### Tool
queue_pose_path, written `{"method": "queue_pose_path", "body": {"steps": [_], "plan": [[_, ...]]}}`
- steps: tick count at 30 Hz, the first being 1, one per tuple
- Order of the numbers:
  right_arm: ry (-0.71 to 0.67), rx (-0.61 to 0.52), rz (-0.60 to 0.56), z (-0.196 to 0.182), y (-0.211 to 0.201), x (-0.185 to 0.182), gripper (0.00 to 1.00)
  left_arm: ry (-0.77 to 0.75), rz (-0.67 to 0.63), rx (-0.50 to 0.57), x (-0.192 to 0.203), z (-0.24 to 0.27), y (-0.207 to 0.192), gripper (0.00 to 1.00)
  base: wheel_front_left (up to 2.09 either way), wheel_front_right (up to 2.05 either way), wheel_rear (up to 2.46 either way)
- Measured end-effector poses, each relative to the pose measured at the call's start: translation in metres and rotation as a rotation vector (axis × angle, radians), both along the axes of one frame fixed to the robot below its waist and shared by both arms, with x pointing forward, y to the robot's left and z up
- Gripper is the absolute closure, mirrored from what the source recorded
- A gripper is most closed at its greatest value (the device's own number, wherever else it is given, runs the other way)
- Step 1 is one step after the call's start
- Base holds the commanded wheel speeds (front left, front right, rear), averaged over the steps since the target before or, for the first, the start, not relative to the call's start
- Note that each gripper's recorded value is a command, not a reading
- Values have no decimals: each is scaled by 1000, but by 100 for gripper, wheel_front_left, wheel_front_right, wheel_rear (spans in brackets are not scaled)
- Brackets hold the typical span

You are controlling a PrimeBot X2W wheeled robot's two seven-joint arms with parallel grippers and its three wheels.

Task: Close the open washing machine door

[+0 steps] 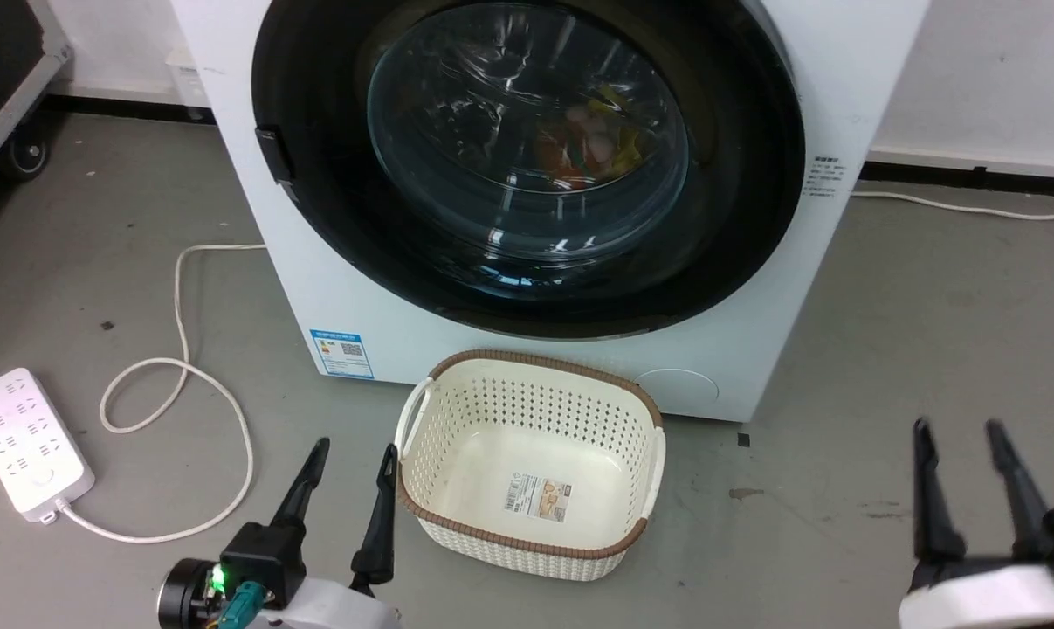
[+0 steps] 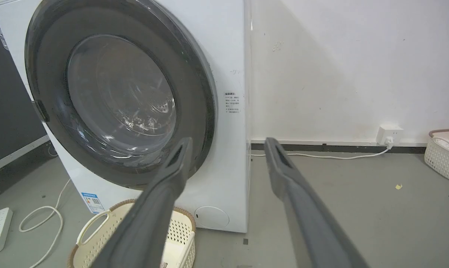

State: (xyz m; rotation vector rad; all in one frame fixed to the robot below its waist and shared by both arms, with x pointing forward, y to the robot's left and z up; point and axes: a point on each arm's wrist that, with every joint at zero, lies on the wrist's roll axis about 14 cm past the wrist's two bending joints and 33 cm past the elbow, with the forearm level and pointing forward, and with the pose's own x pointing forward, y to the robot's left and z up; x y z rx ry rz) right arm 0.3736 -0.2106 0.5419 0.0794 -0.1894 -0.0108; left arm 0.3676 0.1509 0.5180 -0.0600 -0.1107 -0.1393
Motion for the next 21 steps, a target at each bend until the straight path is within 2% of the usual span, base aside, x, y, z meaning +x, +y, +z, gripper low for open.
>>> {"method": "queue_pose_path", "body": {"steps": [4,15,16,21], "plan": [[36,-20,14,-12,7,-7,0,20,7,3,-2,-6,2,0,0,0,0],[47,-32,34,-15,14,-11,0,24,14,7,-3,-8,3,0,0,0,0],[47,-32,36,-15,15,-11,100,23,13,7,-3,-7,3,100,0,0,0],[46,-32,37,-14,15,-11,100,23,12,6,-3,-7,2,100,0,0,0]]}}
